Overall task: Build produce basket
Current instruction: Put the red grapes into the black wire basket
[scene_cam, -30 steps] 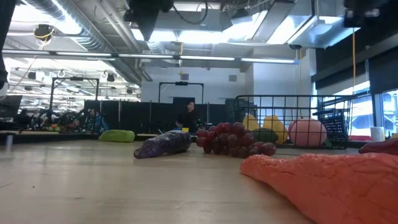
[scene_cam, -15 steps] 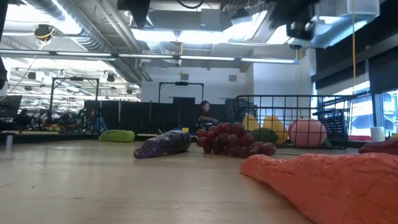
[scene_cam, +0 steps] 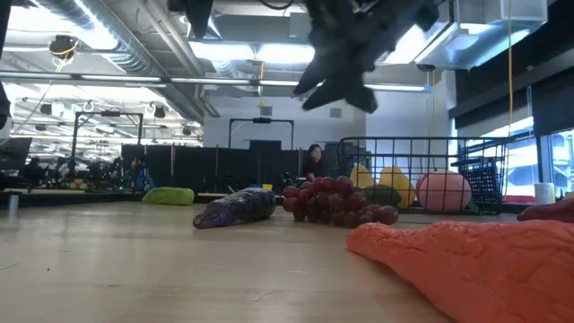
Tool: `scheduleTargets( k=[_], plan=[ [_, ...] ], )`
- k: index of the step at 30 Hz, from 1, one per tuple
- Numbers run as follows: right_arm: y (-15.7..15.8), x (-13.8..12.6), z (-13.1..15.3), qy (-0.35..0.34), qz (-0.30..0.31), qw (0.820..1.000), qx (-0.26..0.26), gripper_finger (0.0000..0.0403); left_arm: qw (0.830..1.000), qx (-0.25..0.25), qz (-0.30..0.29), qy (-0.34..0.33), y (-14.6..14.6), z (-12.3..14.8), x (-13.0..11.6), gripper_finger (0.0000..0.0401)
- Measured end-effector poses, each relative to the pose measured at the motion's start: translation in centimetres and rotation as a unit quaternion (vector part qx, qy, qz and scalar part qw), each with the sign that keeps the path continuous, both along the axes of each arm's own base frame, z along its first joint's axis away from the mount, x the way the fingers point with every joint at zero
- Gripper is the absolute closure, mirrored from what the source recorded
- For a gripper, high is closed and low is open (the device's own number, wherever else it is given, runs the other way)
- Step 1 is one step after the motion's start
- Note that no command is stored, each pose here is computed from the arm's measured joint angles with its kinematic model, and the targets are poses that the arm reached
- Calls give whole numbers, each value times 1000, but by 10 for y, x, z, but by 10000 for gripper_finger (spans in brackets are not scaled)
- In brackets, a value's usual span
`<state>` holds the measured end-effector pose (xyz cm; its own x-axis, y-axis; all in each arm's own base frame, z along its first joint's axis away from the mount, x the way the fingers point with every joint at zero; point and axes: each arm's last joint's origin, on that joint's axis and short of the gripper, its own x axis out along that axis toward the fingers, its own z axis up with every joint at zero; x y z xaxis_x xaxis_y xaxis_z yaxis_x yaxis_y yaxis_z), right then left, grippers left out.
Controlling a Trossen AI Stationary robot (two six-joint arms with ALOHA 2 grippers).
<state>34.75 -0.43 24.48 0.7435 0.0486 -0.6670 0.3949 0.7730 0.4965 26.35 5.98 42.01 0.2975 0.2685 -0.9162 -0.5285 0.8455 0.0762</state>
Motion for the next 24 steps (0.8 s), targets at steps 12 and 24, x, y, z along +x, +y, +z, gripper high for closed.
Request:
scheduleTargets(
  k=[12, 24],
  plan=[
    [-1, 26, -61, 60, 18, 997, -38, 293, 1000, 4, -12, 4, 0, 0, 0, 360],
    [-5, 30, -77, 83, -23, 993, -85, 293, 1000, 0, -13, 3, 0, 0, 0, 360]
  ],
)
